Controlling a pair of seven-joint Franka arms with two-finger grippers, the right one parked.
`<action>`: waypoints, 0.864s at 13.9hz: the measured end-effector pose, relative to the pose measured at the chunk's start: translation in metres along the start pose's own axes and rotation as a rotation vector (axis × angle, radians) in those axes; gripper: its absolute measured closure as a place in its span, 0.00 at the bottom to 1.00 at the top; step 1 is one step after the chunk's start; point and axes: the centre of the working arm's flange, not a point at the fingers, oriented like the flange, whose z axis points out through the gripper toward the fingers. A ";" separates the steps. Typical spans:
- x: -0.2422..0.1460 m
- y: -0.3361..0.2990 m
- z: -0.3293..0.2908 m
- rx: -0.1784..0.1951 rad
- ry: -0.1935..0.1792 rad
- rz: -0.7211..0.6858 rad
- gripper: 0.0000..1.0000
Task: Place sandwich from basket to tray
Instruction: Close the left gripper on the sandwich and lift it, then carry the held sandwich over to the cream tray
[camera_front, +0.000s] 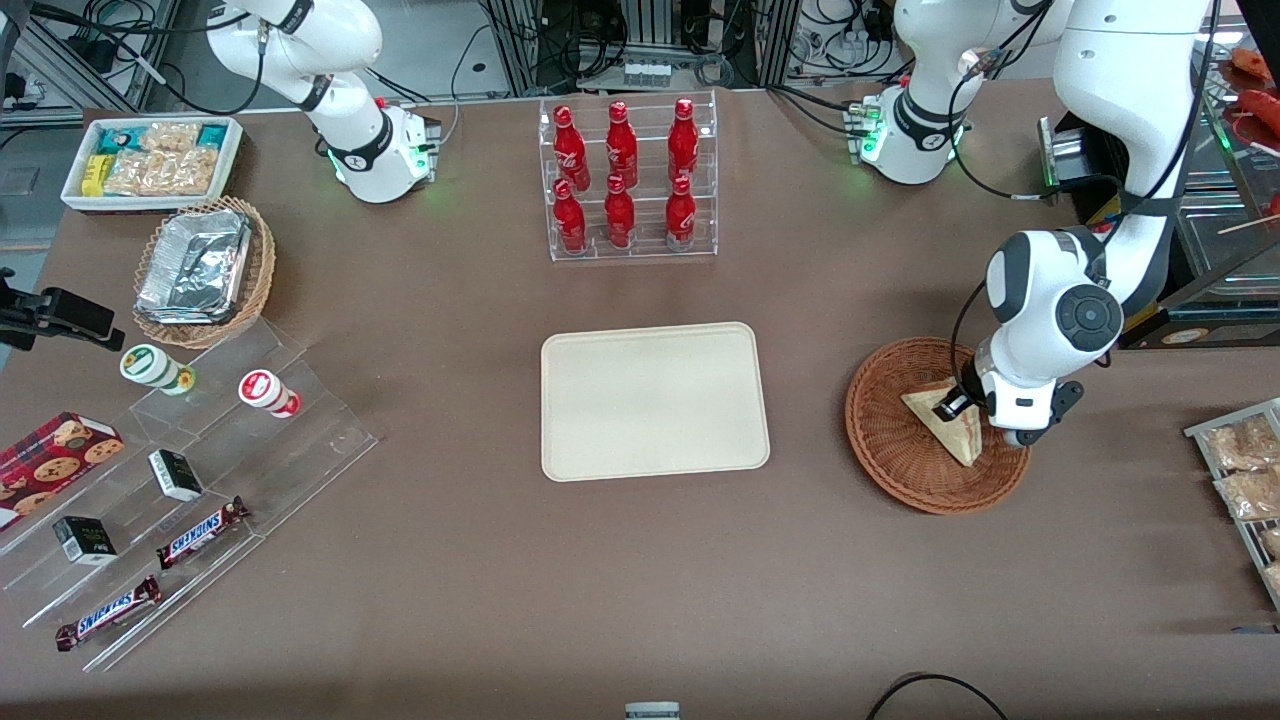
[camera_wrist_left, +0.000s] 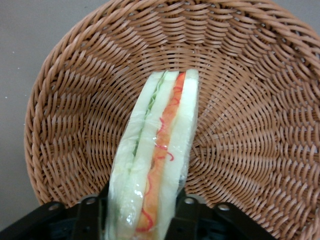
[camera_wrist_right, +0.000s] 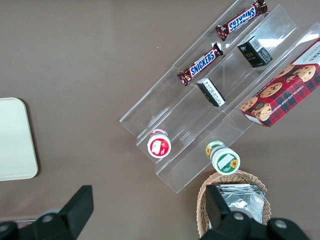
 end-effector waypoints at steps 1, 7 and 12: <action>0.001 0.001 -0.001 -0.001 0.001 0.000 0.61; 0.008 0.027 -0.043 0.037 -0.037 0.023 0.82; -0.044 0.093 -0.077 0.059 -0.042 0.164 0.82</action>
